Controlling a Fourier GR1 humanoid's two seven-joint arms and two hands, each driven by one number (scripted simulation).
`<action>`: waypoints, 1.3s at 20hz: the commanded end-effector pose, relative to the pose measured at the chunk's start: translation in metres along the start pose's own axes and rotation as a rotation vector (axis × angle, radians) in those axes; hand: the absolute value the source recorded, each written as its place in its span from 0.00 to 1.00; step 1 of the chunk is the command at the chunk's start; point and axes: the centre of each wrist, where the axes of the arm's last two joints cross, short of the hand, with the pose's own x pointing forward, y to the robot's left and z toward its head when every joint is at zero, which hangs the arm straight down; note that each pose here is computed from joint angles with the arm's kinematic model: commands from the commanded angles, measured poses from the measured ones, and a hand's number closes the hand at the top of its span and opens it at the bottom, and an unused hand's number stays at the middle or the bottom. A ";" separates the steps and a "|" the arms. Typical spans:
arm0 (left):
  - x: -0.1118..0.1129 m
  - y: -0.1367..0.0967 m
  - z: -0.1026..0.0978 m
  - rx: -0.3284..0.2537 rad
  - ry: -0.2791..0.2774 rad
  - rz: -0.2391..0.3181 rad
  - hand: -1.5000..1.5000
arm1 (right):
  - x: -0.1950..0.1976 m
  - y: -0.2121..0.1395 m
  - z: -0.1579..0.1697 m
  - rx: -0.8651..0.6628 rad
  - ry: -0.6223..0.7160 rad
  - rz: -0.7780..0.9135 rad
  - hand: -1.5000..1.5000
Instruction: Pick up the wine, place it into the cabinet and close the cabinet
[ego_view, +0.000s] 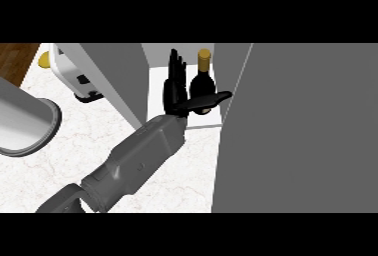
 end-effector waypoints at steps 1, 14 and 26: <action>-0.007 0.003 0.010 -0.026 0.006 0.018 0.00 | 0.010 -0.003 0.009 -0.008 0.006 -0.007 0.00; -0.029 0.017 0.046 -0.105 0.001 0.015 0.00 | 0.010 -0.003 0.019 -0.071 0.019 0.009 0.00; -0.019 0.006 0.089 -0.175 -0.058 0.025 0.00 | 0.018 -0.008 0.017 -0.084 0.023 0.041 0.00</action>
